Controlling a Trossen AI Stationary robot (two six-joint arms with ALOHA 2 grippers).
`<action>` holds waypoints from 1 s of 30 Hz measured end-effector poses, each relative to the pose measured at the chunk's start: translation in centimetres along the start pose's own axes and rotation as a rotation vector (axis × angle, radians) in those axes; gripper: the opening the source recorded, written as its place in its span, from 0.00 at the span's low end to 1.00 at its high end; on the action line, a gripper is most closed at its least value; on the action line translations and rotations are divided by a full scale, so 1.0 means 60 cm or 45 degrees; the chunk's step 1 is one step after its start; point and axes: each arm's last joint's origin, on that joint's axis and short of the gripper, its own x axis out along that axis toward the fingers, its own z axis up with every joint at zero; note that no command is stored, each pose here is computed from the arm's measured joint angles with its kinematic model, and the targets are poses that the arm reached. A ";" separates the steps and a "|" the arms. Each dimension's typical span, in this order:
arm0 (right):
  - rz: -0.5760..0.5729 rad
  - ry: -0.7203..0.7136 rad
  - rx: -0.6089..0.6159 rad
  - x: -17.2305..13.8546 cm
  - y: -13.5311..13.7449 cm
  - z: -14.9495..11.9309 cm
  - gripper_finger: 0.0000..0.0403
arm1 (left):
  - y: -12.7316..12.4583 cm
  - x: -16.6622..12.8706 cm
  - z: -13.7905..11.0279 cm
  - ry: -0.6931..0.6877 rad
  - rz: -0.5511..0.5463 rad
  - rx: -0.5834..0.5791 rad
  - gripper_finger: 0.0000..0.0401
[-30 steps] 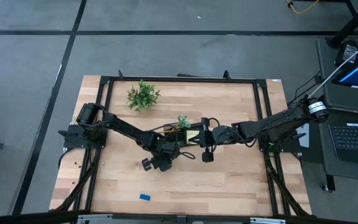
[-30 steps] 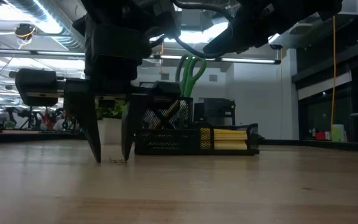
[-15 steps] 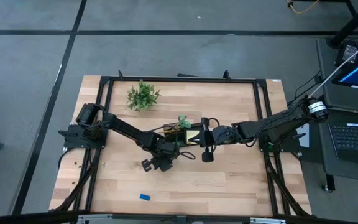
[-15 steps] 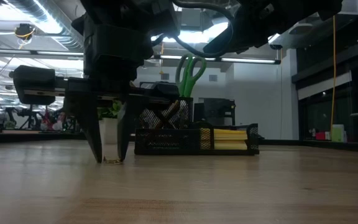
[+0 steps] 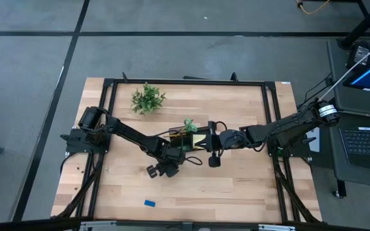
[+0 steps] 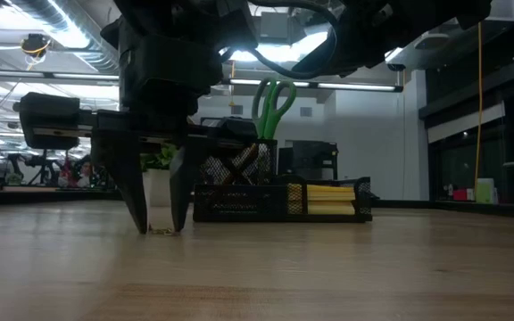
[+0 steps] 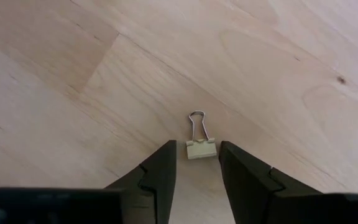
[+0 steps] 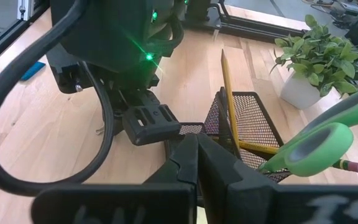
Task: Pick and place office supplies into organizer
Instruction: Put the right green binder clip into the black desk organizer
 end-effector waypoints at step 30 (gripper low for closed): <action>0.000 -0.004 0.000 0.000 0.000 0.001 0.02 | 0.003 -0.015 0.001 0.087 0.144 -0.172 0.15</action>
